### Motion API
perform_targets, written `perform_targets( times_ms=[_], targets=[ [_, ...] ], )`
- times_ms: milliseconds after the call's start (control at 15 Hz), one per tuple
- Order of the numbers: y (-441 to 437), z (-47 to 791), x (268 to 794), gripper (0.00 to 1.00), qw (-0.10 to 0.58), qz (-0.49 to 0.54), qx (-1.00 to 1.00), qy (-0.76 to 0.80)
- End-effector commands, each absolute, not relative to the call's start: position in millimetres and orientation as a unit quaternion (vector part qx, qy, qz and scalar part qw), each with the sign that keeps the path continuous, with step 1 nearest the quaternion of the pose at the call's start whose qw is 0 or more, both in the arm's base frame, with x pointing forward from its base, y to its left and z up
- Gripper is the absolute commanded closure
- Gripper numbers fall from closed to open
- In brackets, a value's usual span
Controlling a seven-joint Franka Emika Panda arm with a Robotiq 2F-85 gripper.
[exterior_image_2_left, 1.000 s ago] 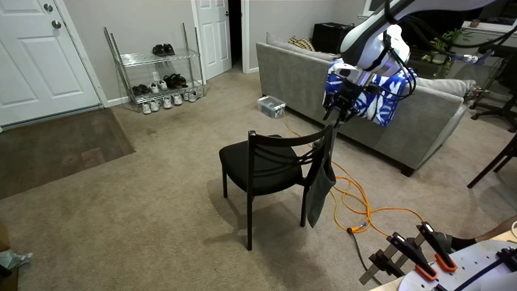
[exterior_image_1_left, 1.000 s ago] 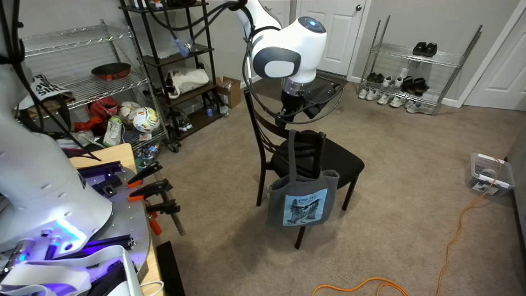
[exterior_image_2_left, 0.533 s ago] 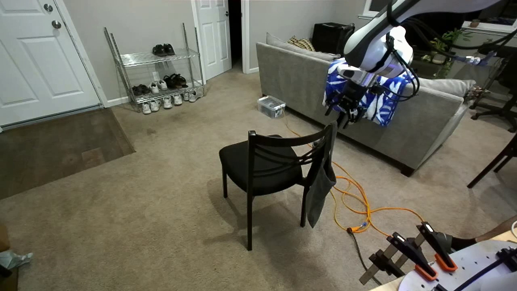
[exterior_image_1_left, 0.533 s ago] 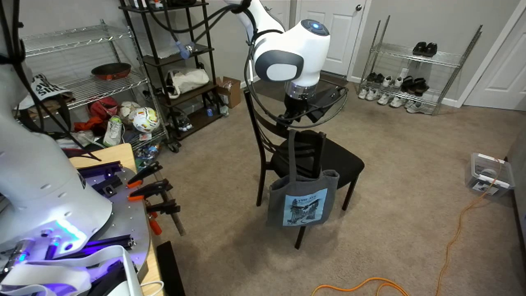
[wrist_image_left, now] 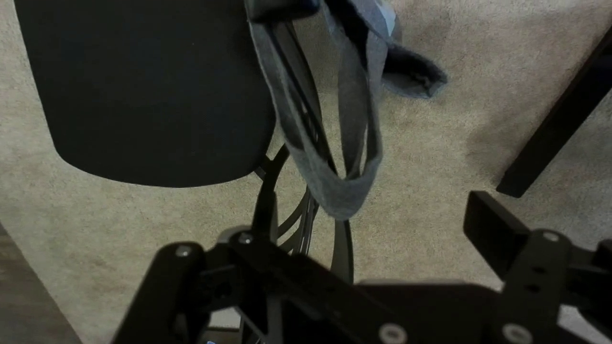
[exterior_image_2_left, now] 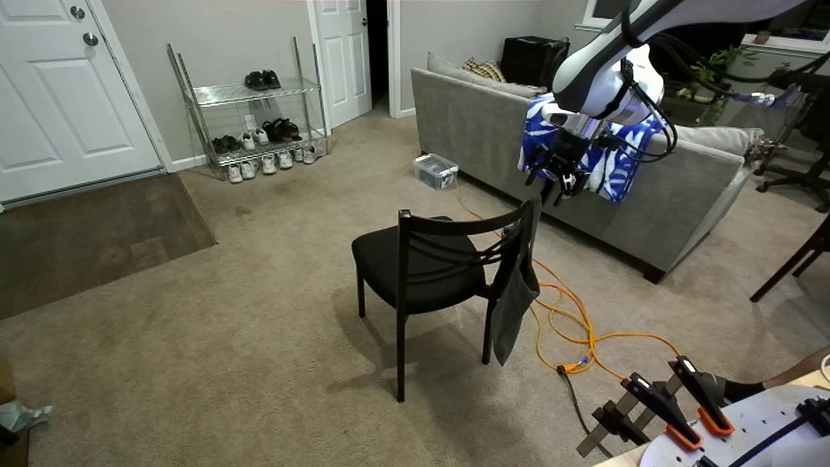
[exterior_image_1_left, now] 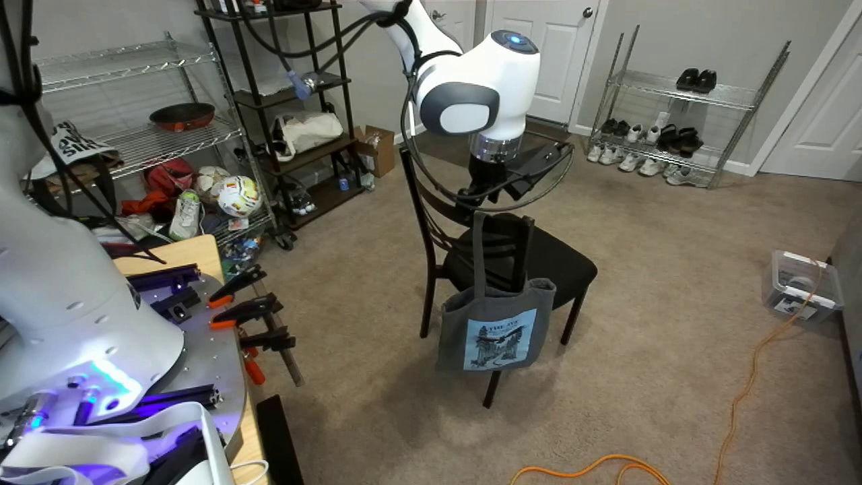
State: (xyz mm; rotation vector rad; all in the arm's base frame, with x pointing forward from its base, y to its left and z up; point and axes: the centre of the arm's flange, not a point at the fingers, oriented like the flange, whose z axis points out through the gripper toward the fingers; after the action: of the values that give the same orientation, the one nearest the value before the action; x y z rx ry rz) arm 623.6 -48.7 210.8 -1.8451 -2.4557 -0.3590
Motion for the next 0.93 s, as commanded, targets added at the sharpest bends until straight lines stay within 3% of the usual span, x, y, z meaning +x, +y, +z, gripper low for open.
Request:
perform_targets(
  times_ms=[0, 400, 467, 600, 867],
  targets=[
    [-45.0, 207.2, 626.0, 0.0, 0.014, -0.103, -0.605, -0.79],
    [-41.2, 201.0, 628.1, 0.0, 0.016, -0.095, -0.604, -0.791],
    [-41.3, 200.2, 628.6, 0.25, 0.016, -0.095, -0.602, -0.792],
    [-41.4, 199.5, 629.2, 0.32, 0.016, -0.094, -0.602, -0.793],
    [-41.0, 200.4, 630.4, 0.59, 0.015, -0.096, -0.601, -0.793]
  ],
)
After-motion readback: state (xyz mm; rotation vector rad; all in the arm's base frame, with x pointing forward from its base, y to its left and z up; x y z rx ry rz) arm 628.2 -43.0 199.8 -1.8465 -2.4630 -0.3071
